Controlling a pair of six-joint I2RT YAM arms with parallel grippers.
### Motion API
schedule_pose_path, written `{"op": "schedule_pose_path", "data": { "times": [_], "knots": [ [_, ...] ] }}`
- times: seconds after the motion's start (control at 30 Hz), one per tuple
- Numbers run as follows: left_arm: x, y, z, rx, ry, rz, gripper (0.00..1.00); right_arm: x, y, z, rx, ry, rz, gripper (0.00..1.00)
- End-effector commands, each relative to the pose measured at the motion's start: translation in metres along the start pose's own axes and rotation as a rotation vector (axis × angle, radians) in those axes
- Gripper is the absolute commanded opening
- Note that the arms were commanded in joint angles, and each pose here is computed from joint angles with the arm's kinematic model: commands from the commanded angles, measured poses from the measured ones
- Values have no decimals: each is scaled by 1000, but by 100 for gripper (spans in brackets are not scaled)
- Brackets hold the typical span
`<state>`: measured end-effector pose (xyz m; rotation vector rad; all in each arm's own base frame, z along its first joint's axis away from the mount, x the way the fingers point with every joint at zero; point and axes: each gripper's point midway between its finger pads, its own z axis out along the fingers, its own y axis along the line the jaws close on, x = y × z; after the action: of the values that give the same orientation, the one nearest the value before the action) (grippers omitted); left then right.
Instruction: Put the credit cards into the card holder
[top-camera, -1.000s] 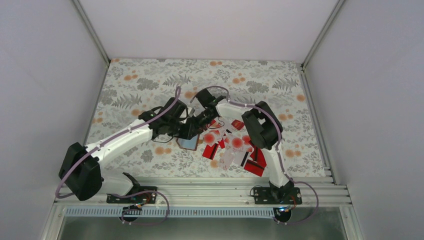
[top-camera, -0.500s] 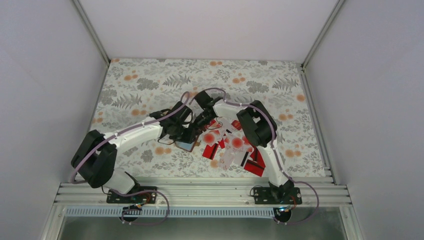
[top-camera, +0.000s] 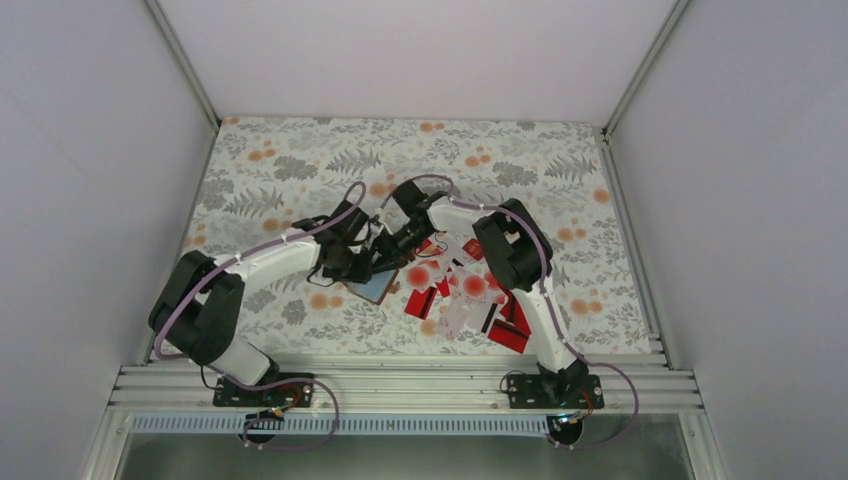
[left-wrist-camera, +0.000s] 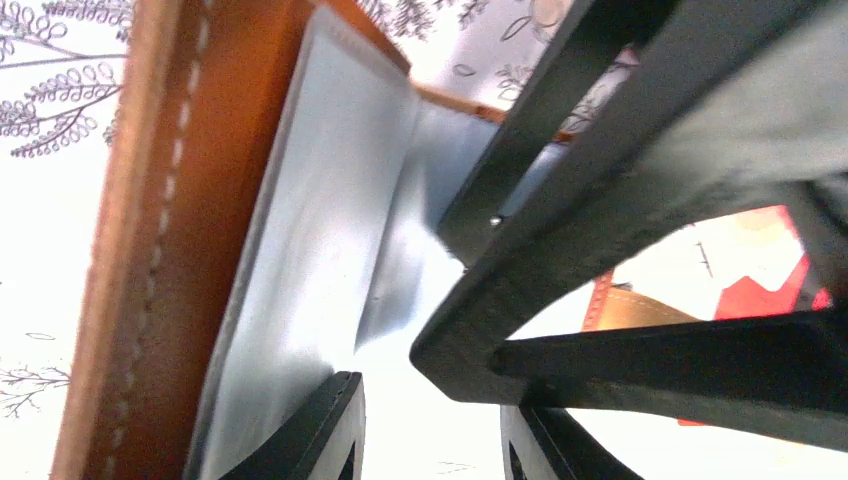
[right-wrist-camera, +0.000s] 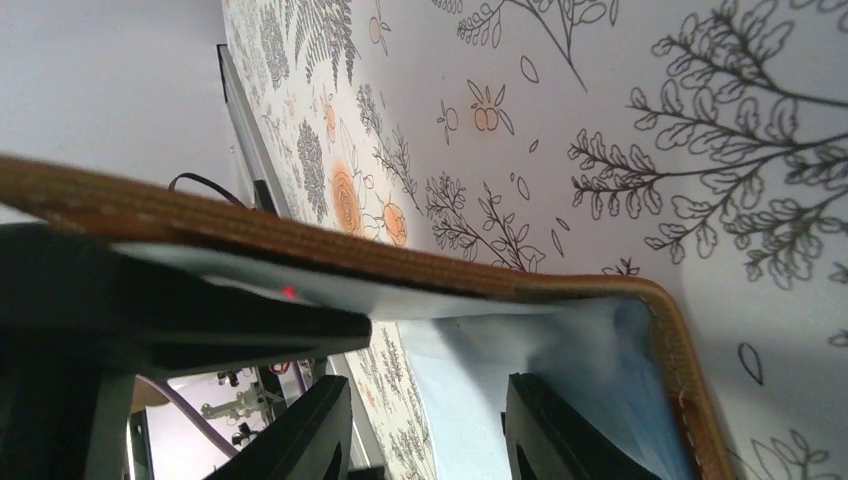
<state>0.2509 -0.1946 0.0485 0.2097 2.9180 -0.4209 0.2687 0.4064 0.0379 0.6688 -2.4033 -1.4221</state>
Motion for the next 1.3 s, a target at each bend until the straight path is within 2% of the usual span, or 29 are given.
{"op": "schedule_pose_path", "data": {
  "times": [0.0, 0.5, 1.0, 1.13, 1.27],
  "knots": [
    [-1, 13, 11, -29, 4, 1, 35, 9, -12, 3, 26, 30, 23, 40],
    [-21, 36, 28, -28, 39, -48, 35, 21, -22, -4, 131, 32, 41, 40],
    [-9, 51, 40, -28, 72, -94, 35, 24, -38, -23, 330, -26, 96, 39],
    [-7, 49, 41, -14, 87, -99, 35, 29, -31, -27, 322, -35, 93, 39],
    [3, 49, 40, 0, 96, -152, 35, 31, -2, -32, 255, -41, 44, 39]
  ]
}}
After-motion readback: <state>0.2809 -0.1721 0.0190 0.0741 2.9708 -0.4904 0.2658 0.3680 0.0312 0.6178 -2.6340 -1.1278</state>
